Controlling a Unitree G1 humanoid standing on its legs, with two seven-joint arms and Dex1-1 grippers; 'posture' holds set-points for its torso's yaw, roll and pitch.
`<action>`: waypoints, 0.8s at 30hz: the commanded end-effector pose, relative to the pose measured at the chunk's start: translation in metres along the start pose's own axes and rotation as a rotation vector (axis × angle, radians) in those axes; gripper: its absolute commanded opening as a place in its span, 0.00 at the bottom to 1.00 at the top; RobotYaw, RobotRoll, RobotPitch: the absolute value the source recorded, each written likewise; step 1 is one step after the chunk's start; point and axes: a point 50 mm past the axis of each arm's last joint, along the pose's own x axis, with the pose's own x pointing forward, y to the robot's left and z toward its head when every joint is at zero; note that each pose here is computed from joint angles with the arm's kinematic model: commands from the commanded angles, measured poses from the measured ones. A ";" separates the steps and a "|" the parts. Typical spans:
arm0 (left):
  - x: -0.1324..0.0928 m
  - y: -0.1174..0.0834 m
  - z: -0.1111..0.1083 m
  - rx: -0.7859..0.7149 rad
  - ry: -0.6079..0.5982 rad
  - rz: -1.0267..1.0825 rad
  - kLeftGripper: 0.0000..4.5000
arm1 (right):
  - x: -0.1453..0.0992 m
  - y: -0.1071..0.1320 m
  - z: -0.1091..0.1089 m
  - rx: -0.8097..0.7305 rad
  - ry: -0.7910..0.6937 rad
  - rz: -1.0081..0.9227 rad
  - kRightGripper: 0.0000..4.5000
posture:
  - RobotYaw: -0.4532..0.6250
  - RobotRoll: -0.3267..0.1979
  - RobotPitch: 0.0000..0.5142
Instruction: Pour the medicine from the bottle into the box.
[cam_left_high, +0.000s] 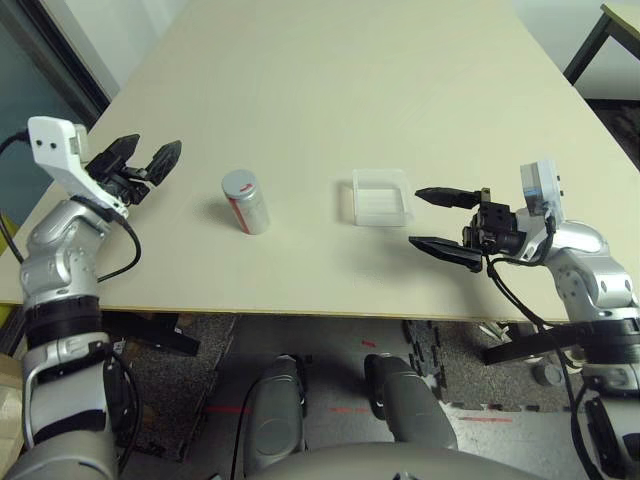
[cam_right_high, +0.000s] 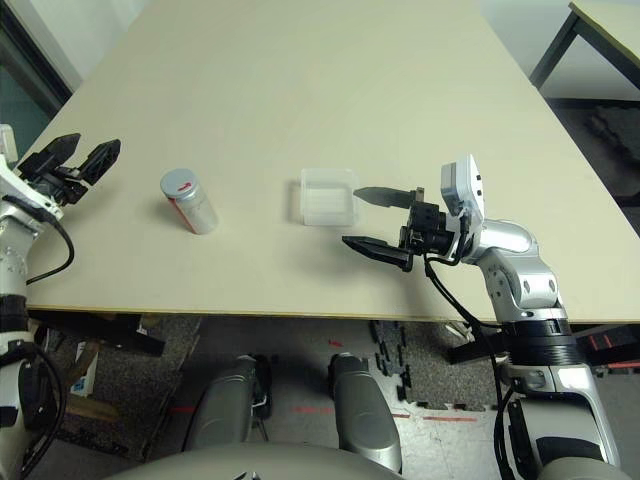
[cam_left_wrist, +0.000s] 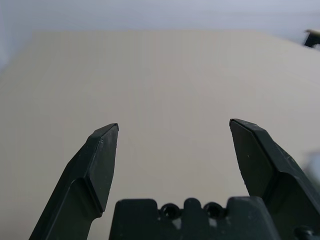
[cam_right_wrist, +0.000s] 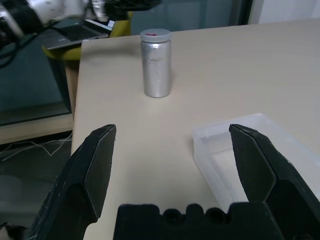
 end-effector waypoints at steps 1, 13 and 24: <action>-0.011 -0.016 -0.002 -0.019 0.010 -0.073 0.99 | 0.002 0.000 -0.005 -0.008 0.018 0.010 1.00 | 0.40 0.62 0.31; -0.035 -0.062 -0.025 0.030 0.033 -0.205 0.99 | 0.001 -0.002 -0.011 0.002 0.036 0.000 1.00 | 0.40 0.62 0.31; -0.029 -0.079 -0.054 0.064 0.071 -0.158 0.99 | -0.003 0.001 -0.016 0.010 0.044 -0.022 1.00 | 0.38 0.62 0.30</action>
